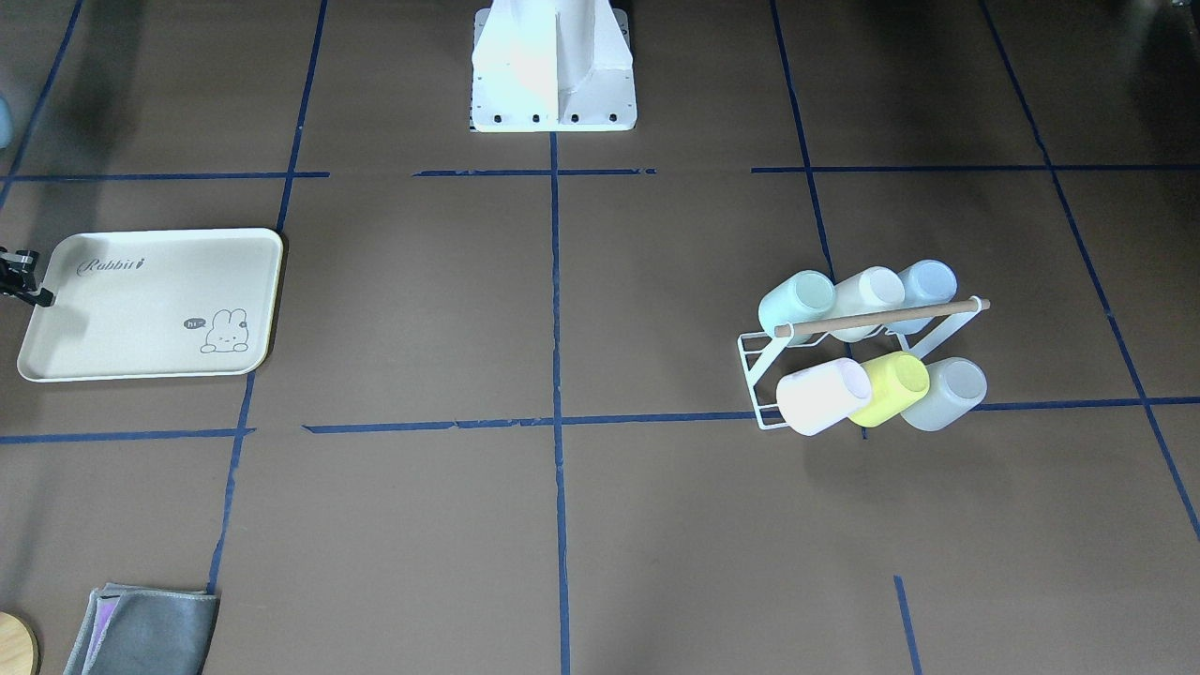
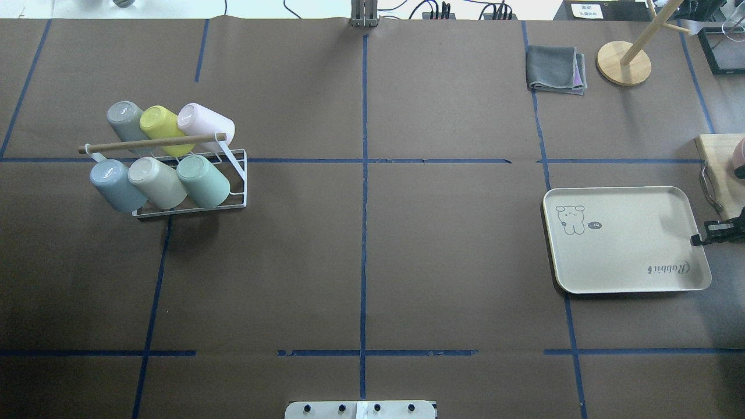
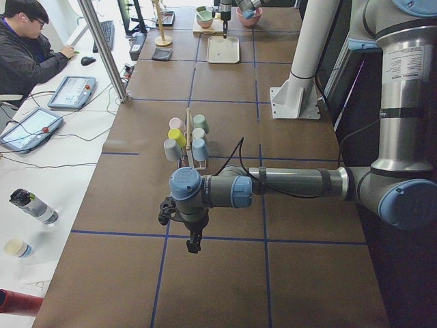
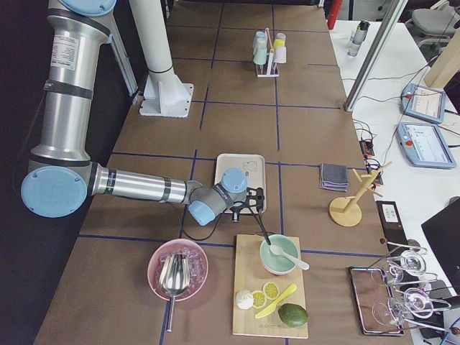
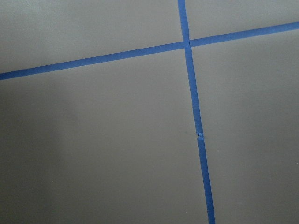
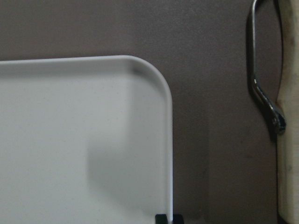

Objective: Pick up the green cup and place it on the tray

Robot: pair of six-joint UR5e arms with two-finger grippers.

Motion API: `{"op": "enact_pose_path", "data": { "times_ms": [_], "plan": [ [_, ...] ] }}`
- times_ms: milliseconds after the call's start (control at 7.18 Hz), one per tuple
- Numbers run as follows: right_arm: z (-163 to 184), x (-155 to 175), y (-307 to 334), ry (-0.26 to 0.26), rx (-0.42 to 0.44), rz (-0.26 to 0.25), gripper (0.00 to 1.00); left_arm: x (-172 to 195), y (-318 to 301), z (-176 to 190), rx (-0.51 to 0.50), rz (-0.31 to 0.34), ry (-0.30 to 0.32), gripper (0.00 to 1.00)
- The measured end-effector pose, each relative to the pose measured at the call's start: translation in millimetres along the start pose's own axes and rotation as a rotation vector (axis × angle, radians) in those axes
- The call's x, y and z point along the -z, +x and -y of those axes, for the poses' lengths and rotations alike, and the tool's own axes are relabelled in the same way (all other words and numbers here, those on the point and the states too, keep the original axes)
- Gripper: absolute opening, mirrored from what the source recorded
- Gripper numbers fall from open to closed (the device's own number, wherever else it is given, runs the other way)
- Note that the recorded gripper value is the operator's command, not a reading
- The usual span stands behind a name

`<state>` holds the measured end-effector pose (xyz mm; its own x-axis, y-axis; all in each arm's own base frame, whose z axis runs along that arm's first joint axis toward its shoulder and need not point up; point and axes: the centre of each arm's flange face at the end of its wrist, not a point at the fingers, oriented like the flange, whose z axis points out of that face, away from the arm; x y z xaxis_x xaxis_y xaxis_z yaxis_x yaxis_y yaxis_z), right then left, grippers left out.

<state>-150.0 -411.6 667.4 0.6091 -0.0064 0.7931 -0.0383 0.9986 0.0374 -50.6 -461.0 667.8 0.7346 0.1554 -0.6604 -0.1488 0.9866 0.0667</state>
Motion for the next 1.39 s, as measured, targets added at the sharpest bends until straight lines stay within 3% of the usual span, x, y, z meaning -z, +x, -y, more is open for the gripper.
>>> {"op": "enact_pose_path", "data": {
  "times_ms": [557,836,1114,1393],
  "plan": [
    [47.1,11.0,-97.2,0.036,-0.061,0.101,0.00,-0.2,0.1,-0.4,0.000,0.000,0.000,1.00],
    [77.0,1.2,-201.5,0.015,-0.080,0.176,0.00,0.7,0.7,0.2,-0.002,0.000,0.002,1.00],
    [84.6,-7.8,-315.0,-0.014,-0.098,0.244,0.00,0.3,0.4,0.2,-0.002,0.000,0.002,1.00],
    [75.6,-25.4,-411.1,0.002,-0.089,0.233,0.00,-1.0,-0.1,0.1,0.000,0.000,-0.001,1.00]
  ]
}}
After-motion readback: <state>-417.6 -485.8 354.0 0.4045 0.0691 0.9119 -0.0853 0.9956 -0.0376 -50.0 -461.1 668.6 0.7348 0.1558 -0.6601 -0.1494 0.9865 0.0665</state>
